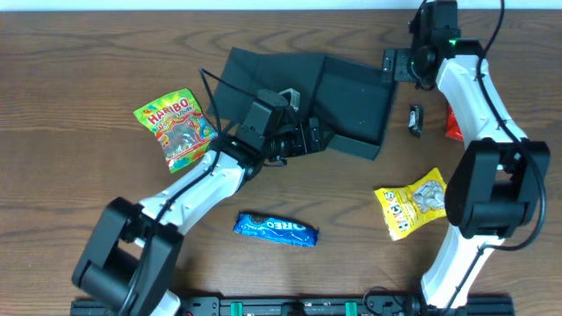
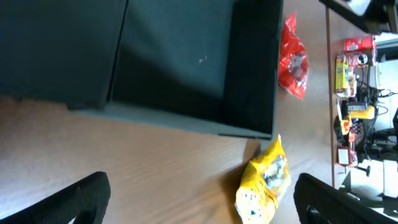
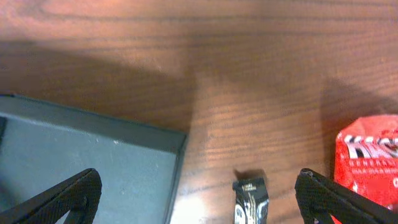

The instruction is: Pack container

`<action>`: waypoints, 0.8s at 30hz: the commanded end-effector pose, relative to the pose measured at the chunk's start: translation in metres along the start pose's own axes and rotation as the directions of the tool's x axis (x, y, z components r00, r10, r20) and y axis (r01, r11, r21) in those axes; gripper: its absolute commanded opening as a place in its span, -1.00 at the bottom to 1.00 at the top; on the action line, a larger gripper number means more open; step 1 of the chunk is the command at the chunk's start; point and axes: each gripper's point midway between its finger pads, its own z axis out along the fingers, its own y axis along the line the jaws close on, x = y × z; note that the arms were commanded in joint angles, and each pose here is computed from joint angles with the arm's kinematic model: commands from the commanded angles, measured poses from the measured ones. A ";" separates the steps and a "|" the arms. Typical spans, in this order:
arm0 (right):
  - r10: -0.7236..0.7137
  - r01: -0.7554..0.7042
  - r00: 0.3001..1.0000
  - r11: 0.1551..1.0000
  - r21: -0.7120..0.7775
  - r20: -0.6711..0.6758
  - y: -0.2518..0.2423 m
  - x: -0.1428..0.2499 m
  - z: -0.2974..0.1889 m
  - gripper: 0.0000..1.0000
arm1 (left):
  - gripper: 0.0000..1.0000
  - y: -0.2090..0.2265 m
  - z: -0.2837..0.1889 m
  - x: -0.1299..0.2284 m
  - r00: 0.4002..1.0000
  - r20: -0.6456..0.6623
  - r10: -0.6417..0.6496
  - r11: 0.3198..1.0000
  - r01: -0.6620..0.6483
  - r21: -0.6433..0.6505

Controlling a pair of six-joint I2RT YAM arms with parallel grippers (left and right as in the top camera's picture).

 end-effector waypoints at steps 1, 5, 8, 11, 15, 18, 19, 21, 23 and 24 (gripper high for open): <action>-0.015 0.015 1.000 1.000 0.014 -0.017 -0.002 0.002 -0.006 0.98 | 0.91 0.001 0.008 -0.009 1.000 0.025 0.014 1.000 -0.014 -0.007; -0.019 0.021 0.996 1.000 0.020 -0.085 -0.003 0.019 -0.007 0.99 | 0.91 0.005 0.014 -0.012 0.999 0.039 0.017 1.000 -0.016 -0.014; -0.024 0.027 0.991 0.999 0.021 -0.129 -0.003 0.030 -0.008 0.99 | 0.91 0.012 0.017 -0.014 0.998 0.053 0.017 0.999 -0.015 -0.044; -0.033 0.037 0.983 0.999 0.022 -0.179 -0.001 0.042 -0.010 0.98 | 0.91 0.017 0.021 -0.014 0.998 0.054 0.018 0.999 -0.015 -0.051; -0.040 0.041 0.965 0.999 -0.003 -0.257 0.004 0.062 -0.015 0.99 | 0.91 0.022 0.024 -0.019 0.997 0.074 0.020 0.997 -0.014 -0.073; -0.043 0.026 0.950 0.998 -0.059 -0.311 0.013 0.075 -0.019 0.98 | 0.91 0.022 0.024 -0.026 0.994 0.103 0.029 0.996 -0.020 -0.085; -0.045 0.020 0.943 0.997 -0.078 -0.329 0.016 0.079 -0.020 0.98 | 0.92 0.021 0.023 -0.029 0.993 0.112 0.031 0.996 -0.021 -0.085; -0.048 0.016 0.933 0.995 -0.094 -0.356 0.020 0.086 -0.023 0.98 | 0.91 0.015 0.022 -0.036 0.990 0.129 0.048 0.996 -0.038 -0.081; -0.054 0.020 0.919 0.996 -0.092 -0.392 0.021 0.095 -0.027 0.98 | 0.91 0.007 0.020 -0.044 0.987 0.143 0.073 0.995 -0.063 -0.073; -0.056 0.021 0.911 0.996 -0.090 -0.409 0.021 0.100 -0.029 0.98 | 0.91 0.004 0.020 -0.047 0.985 0.148 0.084 0.995 -0.074 -0.070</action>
